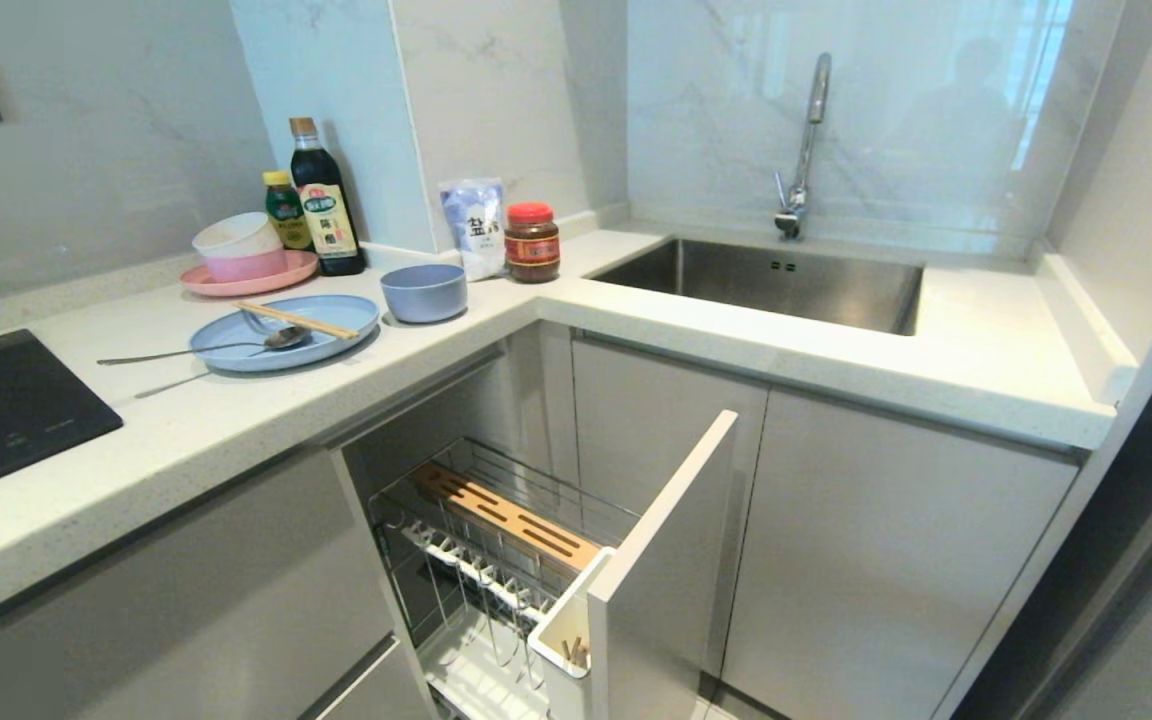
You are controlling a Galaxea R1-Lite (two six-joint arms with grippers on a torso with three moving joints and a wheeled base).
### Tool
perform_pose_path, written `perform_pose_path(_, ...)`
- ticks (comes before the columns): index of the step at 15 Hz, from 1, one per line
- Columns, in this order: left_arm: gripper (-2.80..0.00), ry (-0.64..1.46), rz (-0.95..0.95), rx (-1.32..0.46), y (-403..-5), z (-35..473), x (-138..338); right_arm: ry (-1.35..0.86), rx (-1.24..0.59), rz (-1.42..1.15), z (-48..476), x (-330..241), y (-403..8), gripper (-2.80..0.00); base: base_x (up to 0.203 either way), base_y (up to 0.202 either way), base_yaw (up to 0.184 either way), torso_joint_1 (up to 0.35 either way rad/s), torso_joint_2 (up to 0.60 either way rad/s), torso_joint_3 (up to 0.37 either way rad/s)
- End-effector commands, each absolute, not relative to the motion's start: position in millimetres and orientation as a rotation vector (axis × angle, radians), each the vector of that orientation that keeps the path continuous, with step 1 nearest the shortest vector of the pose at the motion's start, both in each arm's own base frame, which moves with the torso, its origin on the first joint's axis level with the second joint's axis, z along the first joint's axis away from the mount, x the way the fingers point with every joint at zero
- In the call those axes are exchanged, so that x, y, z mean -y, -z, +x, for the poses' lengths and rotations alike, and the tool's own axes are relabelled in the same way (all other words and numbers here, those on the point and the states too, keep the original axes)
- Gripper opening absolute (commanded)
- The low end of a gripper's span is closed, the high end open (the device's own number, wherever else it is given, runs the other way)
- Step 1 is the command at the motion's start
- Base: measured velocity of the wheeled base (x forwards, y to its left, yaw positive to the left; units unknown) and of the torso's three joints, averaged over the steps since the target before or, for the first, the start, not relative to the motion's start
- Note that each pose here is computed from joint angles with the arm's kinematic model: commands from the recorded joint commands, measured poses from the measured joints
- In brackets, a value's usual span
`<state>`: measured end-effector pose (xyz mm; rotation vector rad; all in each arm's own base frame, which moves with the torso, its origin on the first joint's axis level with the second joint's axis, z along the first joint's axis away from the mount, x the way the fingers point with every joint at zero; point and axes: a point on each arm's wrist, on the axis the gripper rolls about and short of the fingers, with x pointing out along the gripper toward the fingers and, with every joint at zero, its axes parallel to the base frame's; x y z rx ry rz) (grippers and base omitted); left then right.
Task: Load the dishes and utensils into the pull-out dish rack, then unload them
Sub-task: Pick up the chopsticks and place it in the cupboard
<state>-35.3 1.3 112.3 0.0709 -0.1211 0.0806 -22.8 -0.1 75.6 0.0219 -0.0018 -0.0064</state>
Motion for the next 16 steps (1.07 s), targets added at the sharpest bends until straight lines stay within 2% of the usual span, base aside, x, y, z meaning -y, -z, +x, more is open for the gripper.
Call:
perform_pose_path(1, -2.80, -0.081, 0.068, 0.078, -86, -24, -1, 0.006, 0.005, 0.021, -23, 0, -75, -2.80, 0.000, 0.000, 0.000, 0.000, 0.00, 0.000)
perform_pose_path(3, -2.80, -0.040, 0.004, 0.079, -81, -22, -1, 0.006, 0.004, 0.022, -23, 0, -75, -2.80, 0.000, 0.000, 0.000, 0.000, 0.00, 0.000)
perform_pose_path(5, -2.80, -0.005, 0.009, 0.034, -75, -21, 0, 0.006, 0.003, 0.021, -23, 0, -75, -2.80, 0.000, 0.000, 0.000, 0.000, 0.00, 0.000)
perform_pose_path(16, -2.80, -0.005, -0.002, 0.029, -74, -21, 0, 0.006, 0.003, 0.021, -23, 0, -75, -2.80, 0.000, 0.000, 0.000, 0.000, 0.00, 0.000)
